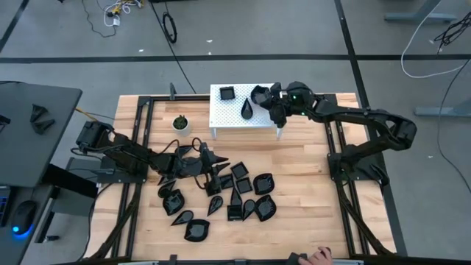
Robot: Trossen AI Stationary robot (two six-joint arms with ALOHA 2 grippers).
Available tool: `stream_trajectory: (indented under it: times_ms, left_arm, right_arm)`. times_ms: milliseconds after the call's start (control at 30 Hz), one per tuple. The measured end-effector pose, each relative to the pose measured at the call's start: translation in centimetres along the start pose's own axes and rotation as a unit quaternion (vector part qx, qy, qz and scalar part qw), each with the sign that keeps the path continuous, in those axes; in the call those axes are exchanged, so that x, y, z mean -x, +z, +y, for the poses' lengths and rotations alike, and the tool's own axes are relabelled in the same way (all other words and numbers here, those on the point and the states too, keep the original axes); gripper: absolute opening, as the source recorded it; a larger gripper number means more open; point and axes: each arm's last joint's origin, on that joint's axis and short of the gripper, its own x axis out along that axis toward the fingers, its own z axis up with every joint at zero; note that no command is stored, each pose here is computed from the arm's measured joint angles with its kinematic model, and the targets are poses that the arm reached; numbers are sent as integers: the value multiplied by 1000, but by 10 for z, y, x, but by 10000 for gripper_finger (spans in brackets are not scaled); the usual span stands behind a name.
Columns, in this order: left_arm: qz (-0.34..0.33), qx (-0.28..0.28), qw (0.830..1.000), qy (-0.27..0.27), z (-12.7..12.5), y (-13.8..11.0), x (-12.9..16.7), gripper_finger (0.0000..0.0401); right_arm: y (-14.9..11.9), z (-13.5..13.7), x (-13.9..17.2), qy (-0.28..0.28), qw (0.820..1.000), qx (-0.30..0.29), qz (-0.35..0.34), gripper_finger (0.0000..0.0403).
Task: Pick & Place Mini shaped plates
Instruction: Stack the black plate on top of the black plate on the shelf
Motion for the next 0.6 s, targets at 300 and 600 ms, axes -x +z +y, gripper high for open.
stream_trajectory:
  times_ms: [300,600]
  left_arm:
    - [0,0,1000,0,0,0,0,89]
    - [0,0,1000,0,0,0,0,89]
  right_arm:
    - [-4,-3,3,-25,997,5,67,85]
    - [7,-22,35,-132,979,-93,128,112]
